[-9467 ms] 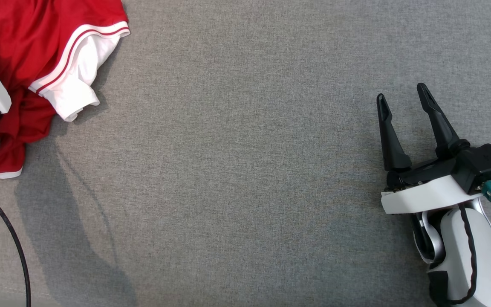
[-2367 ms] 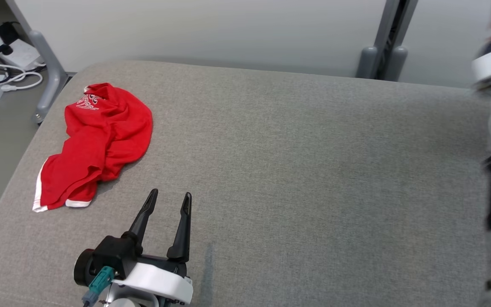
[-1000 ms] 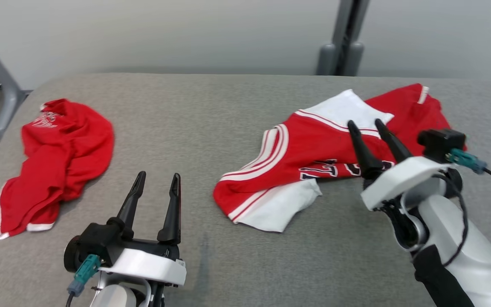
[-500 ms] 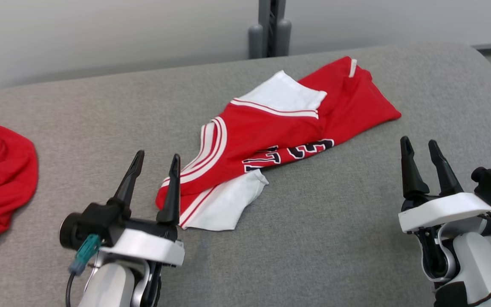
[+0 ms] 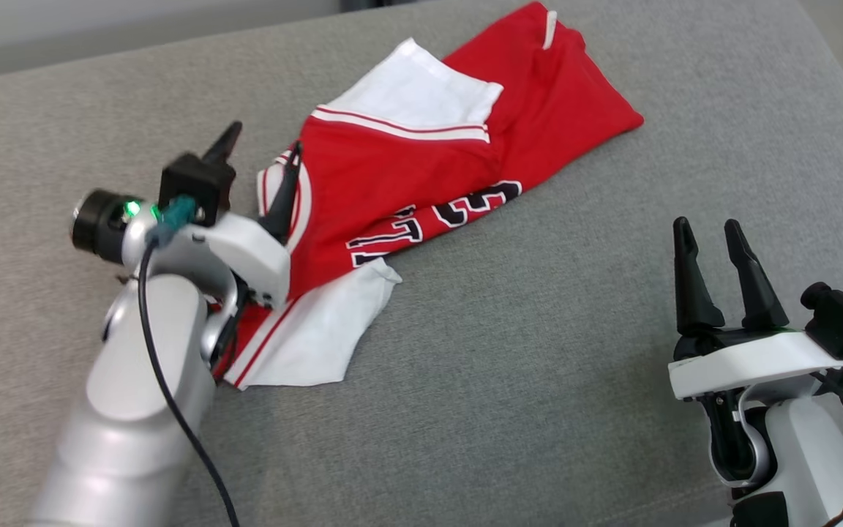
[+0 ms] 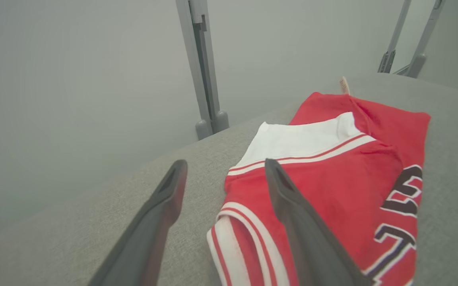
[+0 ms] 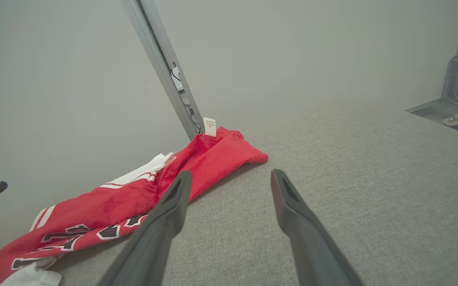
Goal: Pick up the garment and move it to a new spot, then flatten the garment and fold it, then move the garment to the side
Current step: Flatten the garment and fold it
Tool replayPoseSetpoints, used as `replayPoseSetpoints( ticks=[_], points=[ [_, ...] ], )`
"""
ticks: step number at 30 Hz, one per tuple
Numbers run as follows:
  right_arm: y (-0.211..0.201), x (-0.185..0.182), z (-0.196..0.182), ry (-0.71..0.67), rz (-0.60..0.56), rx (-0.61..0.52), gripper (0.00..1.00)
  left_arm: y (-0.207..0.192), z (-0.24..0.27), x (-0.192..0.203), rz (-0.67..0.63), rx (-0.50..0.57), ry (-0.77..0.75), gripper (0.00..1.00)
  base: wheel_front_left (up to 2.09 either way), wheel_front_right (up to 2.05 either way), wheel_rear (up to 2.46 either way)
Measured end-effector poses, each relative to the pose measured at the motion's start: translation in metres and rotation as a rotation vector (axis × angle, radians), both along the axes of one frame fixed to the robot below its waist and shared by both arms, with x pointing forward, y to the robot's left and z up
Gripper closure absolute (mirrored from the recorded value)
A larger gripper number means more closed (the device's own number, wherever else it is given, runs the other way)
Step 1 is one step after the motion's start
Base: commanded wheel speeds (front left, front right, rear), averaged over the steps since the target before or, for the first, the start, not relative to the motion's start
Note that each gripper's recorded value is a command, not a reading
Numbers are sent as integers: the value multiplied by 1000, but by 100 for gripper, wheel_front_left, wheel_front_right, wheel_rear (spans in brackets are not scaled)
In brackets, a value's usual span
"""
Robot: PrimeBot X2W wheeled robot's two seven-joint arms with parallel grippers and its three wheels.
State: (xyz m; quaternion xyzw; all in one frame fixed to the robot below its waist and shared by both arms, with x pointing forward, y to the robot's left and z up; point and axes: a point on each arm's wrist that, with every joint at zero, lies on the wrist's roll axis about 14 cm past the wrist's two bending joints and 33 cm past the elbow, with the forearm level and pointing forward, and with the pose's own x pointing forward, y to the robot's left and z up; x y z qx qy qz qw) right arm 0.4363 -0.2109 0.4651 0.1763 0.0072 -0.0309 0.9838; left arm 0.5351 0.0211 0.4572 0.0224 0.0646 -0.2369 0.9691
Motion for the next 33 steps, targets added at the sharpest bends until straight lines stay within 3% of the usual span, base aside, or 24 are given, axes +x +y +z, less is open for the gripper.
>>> replayPoseSetpoints(
  ticks=[10,24,25,26,27,33],
  points=[
    [-12,-10,-31,86,-44,38,0,-31,-54,46,-112,174,203,0,0,0,0],
    [-37,-26,-46,137,-122,34,0,-57,-95,70,-190,291,351,0,0,0,0],
    [-37,-26,-47,138,-123,33,0,-59,-97,69,-193,297,364,13,0,0,0],
    [-37,-27,-47,138,-124,32,0,-61,-98,68,-198,297,373,75,0,0,0],
    [-38,-27,-47,139,-125,32,0,-64,-99,67,-205,295,379,100,0,0,0],
    [-39,-25,-46,134,-129,34,0,-70,-95,62,-232,270,371,100,0,0,0]
  ],
)
